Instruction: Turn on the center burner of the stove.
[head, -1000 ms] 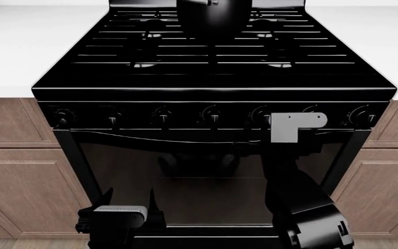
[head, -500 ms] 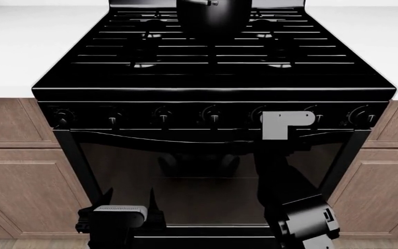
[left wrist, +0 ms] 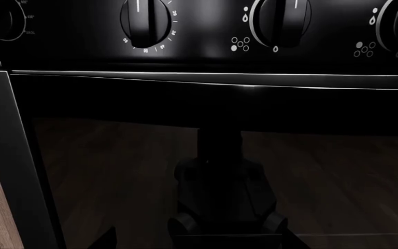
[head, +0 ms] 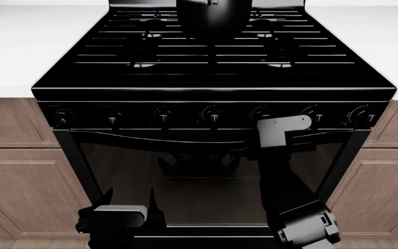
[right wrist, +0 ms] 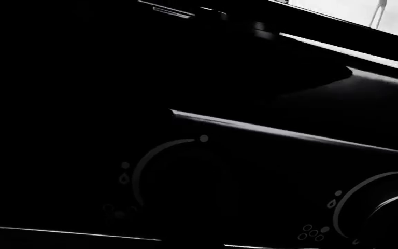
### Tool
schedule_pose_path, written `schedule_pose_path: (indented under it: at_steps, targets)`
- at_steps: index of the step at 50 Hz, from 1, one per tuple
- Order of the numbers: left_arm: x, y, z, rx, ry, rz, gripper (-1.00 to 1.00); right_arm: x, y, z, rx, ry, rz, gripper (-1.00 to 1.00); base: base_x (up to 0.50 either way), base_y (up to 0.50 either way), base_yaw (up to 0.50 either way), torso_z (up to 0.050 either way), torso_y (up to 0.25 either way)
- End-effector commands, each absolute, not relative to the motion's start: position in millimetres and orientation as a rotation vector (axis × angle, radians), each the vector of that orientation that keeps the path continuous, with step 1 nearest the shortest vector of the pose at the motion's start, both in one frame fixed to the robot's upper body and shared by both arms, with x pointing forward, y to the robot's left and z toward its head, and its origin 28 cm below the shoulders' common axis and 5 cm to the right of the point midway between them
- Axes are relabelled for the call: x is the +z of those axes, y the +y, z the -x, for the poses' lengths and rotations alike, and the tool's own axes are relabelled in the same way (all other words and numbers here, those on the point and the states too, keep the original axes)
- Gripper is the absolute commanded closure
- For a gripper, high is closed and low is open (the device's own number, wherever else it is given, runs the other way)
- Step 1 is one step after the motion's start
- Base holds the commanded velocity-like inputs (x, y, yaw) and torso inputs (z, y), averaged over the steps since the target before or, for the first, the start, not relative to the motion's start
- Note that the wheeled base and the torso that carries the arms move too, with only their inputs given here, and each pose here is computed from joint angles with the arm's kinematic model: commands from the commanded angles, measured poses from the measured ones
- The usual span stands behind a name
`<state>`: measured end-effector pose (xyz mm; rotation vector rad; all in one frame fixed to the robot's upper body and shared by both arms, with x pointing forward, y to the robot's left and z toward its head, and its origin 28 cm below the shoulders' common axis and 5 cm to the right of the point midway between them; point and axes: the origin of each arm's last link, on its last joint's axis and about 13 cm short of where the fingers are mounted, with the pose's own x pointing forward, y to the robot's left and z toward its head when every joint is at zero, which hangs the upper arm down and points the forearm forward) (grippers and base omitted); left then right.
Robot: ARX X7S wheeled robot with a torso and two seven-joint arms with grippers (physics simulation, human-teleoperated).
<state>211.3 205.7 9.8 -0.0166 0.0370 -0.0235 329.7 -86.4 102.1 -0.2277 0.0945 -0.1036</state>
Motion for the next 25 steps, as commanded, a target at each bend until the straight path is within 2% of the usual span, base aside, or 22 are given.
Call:
schedule_pose_path:
  at_steps: [1, 9, 25]
  targets:
    - [9.8, 205.7, -211.3, -0.023, 0.037, 0.017, -1.0, 113.3, -81.1, -330.2, -0.065, -0.092, 0.393, 1.0, 0.0, 0.0, 0.0, 0.0, 0.0]
    - [9.8, 205.7, -211.3, -0.023, 0.037, 0.016, -1.0, 112.2, -82.6, -331.9, -0.062, -0.158, 0.47, 1.0, 0.0, 0.0, 0.0, 0.0, 0.003]
    - [9.8, 205.7, -211.3, -0.023, 0.037, 0.017, -1.0, 110.2, -87.7, -334.1, -0.1, -0.389, 0.844, 1.0, 0.0, 0.0, 0.01, 0.0, 0.001]
